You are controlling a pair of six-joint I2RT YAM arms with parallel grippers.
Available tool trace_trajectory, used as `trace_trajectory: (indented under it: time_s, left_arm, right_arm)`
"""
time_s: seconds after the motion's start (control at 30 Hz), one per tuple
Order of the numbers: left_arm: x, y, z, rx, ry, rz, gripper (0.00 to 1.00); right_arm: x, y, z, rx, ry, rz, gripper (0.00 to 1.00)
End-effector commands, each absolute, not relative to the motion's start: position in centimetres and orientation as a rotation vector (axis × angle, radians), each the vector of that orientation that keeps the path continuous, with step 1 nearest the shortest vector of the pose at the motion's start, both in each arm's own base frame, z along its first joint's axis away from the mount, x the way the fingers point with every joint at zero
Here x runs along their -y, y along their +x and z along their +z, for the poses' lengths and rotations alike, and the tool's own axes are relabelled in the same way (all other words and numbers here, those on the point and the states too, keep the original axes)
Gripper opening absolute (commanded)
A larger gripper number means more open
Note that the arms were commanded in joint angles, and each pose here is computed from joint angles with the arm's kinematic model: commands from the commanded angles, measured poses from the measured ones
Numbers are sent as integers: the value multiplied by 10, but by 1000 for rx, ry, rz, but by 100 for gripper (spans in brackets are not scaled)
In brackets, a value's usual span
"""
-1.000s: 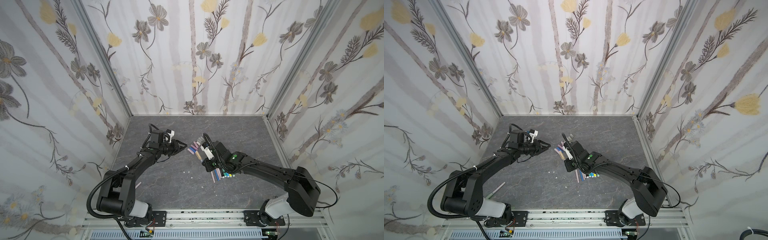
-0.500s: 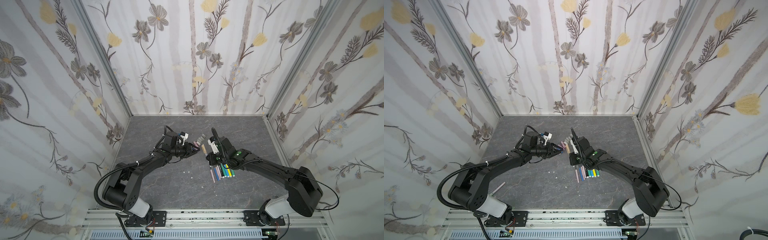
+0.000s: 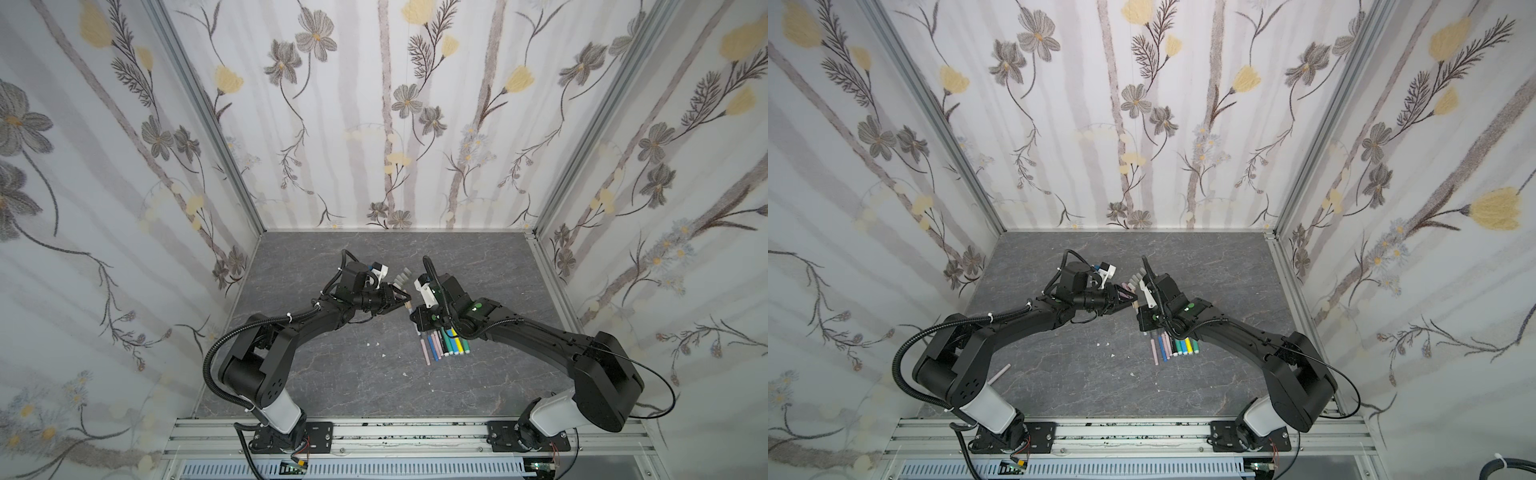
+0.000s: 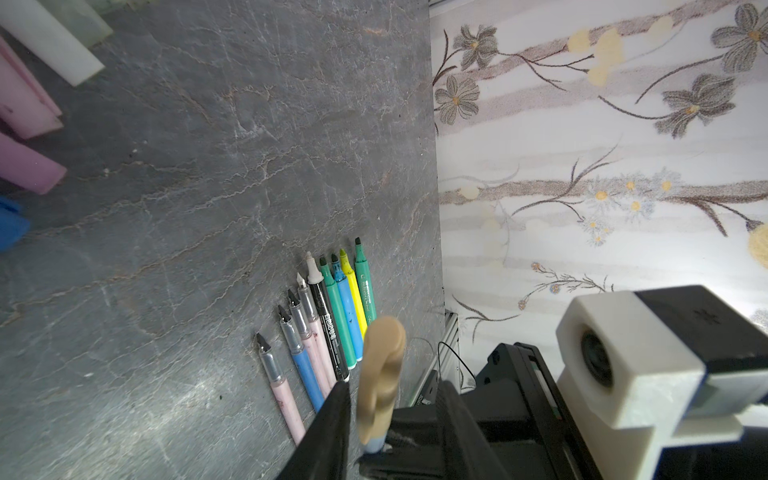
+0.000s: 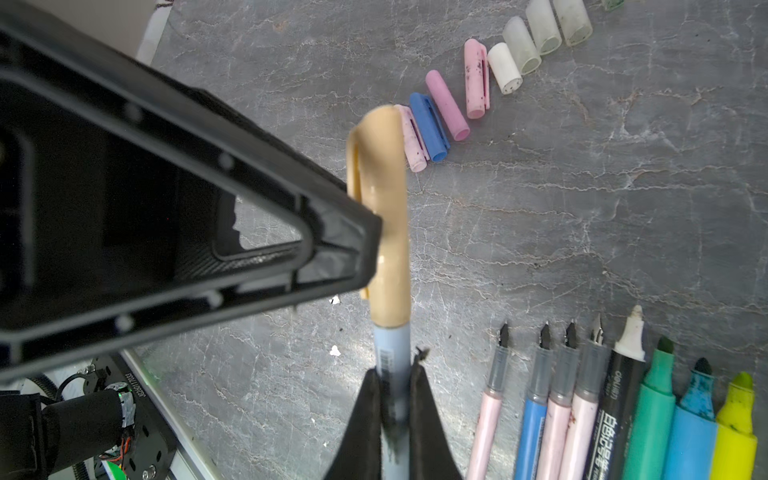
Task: Open the pen caps
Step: 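Grasp the tan cap with the left gripper while the right gripper holds the pen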
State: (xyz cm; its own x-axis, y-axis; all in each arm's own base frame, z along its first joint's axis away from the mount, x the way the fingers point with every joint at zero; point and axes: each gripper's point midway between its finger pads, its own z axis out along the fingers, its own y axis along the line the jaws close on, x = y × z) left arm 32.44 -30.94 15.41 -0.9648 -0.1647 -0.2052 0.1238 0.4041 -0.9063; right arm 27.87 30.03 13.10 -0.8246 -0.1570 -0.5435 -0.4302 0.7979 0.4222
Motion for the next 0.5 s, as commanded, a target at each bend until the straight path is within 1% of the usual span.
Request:
trace_trajectory:
  time_s: [0.0,0.1,0.27,0.4,0.47]
  left_arm:
    - [316,331,164,-2349,-9,-1599,33]
    - [317,331,162,-2354,-8,-1600,29]
    - [318,330,160,-2357,-6,-1607,19]
    - [318,329,160,-2356,-4,-1614,8]
    - [318,330,159,-2356,-7,-1614,5]
  right_arm:
    - [-304,281,135,-2469,-432,776,0]
    - [-304,281,136,-2466,-433,778,0]
    - [-304,282,134,-2468,-428,776,0]
    - [-304,283,133,-2467,-421,781,0]
    - [-305,283,134,-2466,-424,784,0]
